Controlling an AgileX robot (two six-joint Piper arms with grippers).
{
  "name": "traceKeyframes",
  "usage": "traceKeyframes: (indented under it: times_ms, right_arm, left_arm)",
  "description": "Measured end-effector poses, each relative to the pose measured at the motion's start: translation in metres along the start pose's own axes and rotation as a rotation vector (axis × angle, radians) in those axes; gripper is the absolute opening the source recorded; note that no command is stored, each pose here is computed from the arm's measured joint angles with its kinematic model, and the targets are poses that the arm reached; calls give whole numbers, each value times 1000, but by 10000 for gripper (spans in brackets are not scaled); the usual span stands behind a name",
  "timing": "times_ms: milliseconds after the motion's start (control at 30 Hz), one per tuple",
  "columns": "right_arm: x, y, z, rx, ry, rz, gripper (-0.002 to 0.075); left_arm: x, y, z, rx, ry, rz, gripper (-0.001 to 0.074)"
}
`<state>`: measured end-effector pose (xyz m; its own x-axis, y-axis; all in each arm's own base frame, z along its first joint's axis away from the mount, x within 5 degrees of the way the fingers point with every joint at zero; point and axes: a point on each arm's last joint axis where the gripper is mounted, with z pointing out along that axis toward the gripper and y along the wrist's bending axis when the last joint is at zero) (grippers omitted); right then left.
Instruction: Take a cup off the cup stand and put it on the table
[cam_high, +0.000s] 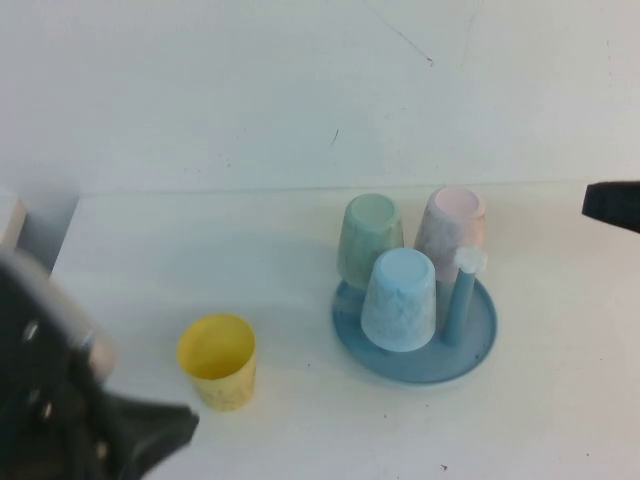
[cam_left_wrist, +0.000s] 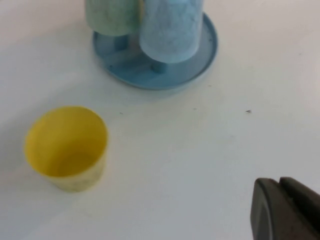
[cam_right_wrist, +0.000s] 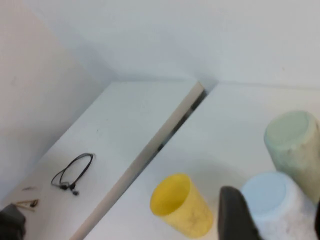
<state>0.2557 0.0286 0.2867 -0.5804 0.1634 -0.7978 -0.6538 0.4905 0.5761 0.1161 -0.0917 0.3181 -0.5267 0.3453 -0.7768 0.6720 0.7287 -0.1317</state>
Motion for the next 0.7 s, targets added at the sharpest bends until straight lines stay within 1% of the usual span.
traceKeyframes:
  times_ms: [133,267,333,467,567,633,700]
  right_arm:
    - [-6,17,-6,-3,-33,-94,264]
    - [-11,37,-12,-8,-56,-186,197]
    - [-13,49,-17,-11,-70,-250,161]
    - [-14,86,-29,-19,-156,-479,97]
    - [-9,115,-40,-30,-228,-641,75]
    - [-2,133,-46,-34,-256,-723,69]
    - [6,146,-51,-18,-276,-777,66]
  left_arm:
    - [42,-6,-5,30,-92,-80,-1]
    - [75,-9,-9,33,-180,-115,-1]
    - [85,-10,-13,30,-230,-121,-2]
    - [102,-12,-20,37,-320,-151,-2]
    - [112,-12,-24,29,-401,-142,-2]
    - [115,-10,-28,-6,-467,-110,-2]
    - [116,-8,-31,-42,-510,-70,-2]
